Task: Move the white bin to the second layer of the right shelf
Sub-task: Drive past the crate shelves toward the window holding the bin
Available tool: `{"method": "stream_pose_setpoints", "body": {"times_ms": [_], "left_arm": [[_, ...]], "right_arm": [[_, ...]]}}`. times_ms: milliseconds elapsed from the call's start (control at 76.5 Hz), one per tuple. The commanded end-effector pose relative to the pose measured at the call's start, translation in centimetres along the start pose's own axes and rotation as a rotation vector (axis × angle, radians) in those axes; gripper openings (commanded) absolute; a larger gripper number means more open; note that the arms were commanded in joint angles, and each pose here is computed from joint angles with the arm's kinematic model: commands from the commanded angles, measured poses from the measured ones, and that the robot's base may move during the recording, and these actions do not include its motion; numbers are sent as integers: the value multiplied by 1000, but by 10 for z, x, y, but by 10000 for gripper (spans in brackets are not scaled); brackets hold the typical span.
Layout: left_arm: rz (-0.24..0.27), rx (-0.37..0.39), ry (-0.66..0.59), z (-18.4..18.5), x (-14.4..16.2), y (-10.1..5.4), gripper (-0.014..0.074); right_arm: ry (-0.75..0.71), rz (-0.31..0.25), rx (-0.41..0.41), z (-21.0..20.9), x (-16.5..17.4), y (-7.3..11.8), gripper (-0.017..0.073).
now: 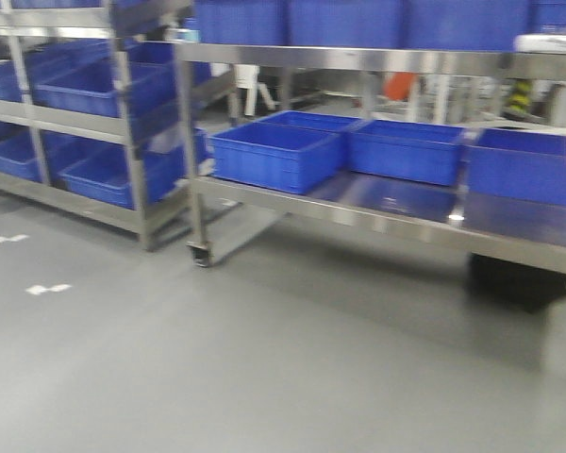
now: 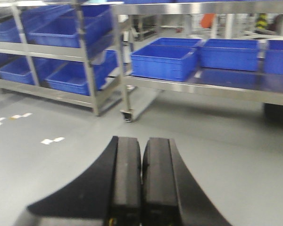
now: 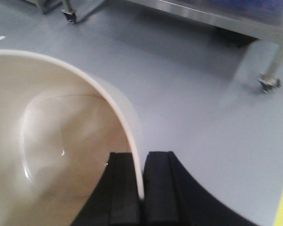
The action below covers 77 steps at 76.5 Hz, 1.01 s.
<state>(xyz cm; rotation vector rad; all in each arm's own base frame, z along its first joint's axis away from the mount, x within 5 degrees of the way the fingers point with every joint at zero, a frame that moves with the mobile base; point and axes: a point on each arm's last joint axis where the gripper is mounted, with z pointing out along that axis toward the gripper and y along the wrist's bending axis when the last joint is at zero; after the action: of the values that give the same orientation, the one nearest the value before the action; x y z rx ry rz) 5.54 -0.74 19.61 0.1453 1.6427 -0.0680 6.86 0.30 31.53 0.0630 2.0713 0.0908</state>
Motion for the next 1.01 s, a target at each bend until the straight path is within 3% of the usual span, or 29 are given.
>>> {"method": "stream_pose_setpoints", "body": {"times_ms": [0,993], "left_arm": [[-5,0,-65,1,4,0,85],[-5,0,-65,1,4,0,85]], "right_arm": [[-112,13,-10,-4,-16,2,40],[-112,13,-10,-4,-16,2,40]]}}
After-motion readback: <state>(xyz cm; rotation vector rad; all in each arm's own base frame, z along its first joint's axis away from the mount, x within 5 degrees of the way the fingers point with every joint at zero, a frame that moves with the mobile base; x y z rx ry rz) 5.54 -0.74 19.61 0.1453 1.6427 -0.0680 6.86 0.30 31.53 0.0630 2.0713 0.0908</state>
